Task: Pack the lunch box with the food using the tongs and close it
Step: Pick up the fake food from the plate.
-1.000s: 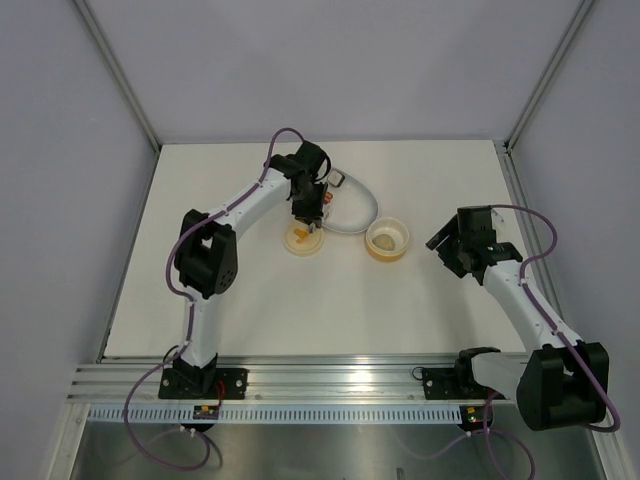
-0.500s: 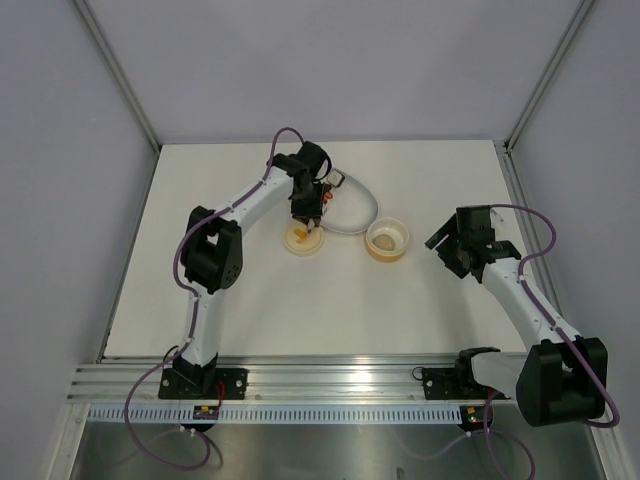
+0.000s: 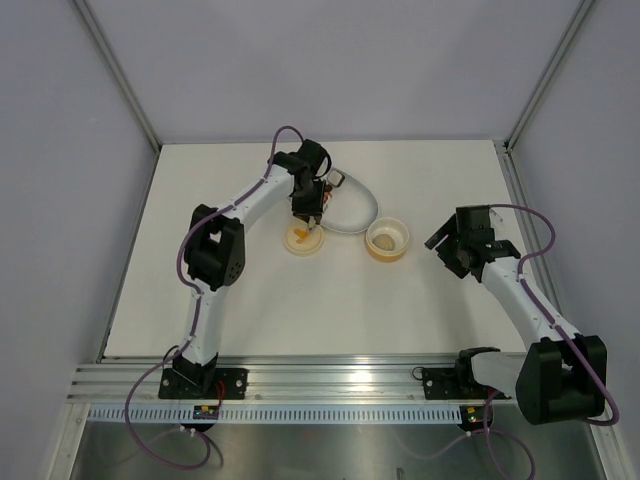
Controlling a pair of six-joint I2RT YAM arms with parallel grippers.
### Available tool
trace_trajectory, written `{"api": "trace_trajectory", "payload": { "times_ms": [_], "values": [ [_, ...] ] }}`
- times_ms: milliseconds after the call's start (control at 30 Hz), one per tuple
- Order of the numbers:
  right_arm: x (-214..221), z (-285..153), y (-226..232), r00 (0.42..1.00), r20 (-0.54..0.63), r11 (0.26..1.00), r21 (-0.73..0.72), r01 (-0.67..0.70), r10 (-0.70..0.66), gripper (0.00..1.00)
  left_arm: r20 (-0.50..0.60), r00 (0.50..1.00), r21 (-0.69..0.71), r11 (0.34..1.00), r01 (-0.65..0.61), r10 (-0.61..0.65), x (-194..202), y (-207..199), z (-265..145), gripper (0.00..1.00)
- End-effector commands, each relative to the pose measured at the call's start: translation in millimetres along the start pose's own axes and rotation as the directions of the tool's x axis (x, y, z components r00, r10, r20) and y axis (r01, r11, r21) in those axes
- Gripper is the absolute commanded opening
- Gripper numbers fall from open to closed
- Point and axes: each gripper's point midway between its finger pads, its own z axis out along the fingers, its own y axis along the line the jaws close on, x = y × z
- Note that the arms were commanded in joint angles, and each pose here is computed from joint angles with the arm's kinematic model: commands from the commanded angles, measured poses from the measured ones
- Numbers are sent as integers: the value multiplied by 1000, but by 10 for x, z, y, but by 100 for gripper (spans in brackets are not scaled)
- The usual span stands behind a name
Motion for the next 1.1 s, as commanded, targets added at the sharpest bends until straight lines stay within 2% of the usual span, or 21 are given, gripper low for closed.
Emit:
{"api": "trace_trajectory", "payload": {
  "times_ms": [0,300,367,533,667,867,1067],
  "values": [
    [-78,0,24,1000,27,1000,1,11,-11,76,62,998,41,999,4,-7,-239,-92,-42,33],
    [-79,-4,16,1000,27,1000,2,11,-11,76,55,998,78,997,-11,7,-302,-170,30,33],
    [-80,-11,12,1000,29,1000,3,11,-11,76,53,999,78,997,-12,8,-299,-162,33,30],
    [-74,-17,20,1000,26,1000,-3,11,-11,76,59,998,89,996,-17,12,-278,-180,-41,16],
    [-84,-43,20,999,31,1000,-5,9,-8,76,83,996,89,996,-24,16,-251,-162,-211,0],
    [-102,-54,37,999,37,1000,-9,2,-1,76,110,994,89,995,-39,29,-134,-111,-484,0],
    [-175,-159,120,999,46,999,-30,10,-9,76,160,986,148,987,-63,39,-38,-187,-839,0]
  ]
}}
